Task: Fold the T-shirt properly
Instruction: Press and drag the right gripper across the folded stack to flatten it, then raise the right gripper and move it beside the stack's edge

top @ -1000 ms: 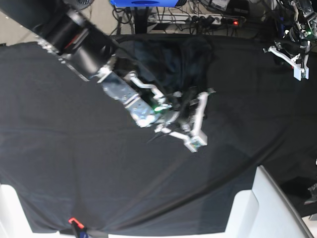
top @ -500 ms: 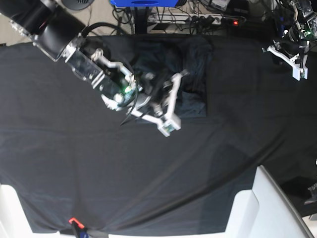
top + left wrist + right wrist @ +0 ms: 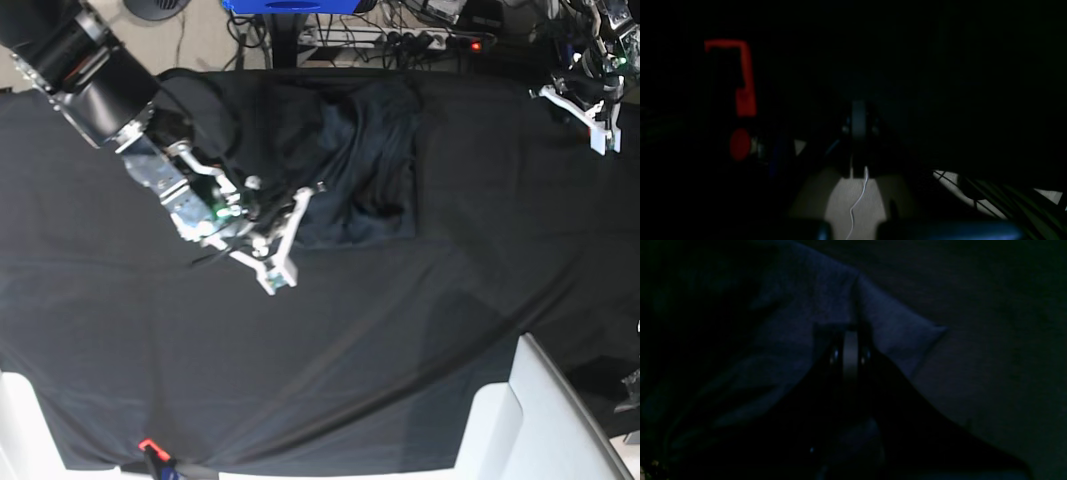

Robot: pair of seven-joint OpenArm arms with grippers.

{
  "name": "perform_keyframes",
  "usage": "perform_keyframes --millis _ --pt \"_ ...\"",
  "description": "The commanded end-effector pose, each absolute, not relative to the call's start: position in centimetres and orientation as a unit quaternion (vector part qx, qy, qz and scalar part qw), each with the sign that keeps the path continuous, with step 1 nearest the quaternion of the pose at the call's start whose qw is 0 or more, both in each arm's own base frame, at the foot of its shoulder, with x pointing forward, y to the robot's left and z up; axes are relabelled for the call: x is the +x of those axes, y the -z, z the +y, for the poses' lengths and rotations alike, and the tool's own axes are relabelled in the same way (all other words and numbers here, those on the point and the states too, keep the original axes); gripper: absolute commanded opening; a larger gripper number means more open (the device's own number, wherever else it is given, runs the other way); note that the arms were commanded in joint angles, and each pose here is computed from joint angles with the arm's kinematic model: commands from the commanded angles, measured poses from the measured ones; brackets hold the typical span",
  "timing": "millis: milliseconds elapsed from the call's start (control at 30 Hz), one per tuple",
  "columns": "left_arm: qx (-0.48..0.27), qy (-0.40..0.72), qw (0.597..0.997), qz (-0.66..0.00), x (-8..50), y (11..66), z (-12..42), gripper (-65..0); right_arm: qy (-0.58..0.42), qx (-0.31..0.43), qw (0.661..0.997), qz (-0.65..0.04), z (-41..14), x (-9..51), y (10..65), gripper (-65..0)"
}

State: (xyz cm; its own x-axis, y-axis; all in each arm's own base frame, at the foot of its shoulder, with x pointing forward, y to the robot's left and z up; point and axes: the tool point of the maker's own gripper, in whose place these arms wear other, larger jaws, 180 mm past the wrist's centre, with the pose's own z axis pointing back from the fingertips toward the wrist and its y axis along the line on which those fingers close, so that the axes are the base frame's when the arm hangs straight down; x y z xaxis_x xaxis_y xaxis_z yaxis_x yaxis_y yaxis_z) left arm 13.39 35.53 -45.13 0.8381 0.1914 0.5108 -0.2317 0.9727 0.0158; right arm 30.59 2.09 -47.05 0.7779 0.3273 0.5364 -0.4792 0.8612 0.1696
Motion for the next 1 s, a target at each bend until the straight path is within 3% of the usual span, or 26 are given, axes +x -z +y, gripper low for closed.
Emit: perform_keyframes --millis 0,200,467,767,967 --pt "0.046 -0.104 0.954 -0.278 14.1 44.1 36.3 -65.0 -0.220 0.168 0.918 -0.283 3.4 31.8 44.9 -64.8" --pt "0.046 -0.104 0.954 -0.279 14.2 44.1 36.2 -65.0 -0.241 0.218 0.900 -0.291 6.0 28.0 41.6 -64.8" --pt "0.047 -0.104 0.954 -0.279 14.1 44.1 36.3 -65.0 -0.255 0.262 0.896 -0.253 6.9 21.1 40.4 -64.8" --pt "0.047 -0.101 0.953 -0.282 14.4 43.9 36.2 -65.0 -0.246 0.265 0.908 -0.212 6.0 17.0 42.3 -64.8" --pt "0.047 -0.101 0.953 -0.281 14.3 44.0 36.2 -65.0 -0.242 0.255 0.910 -0.221 4.5 16.7 43.0 -64.8"
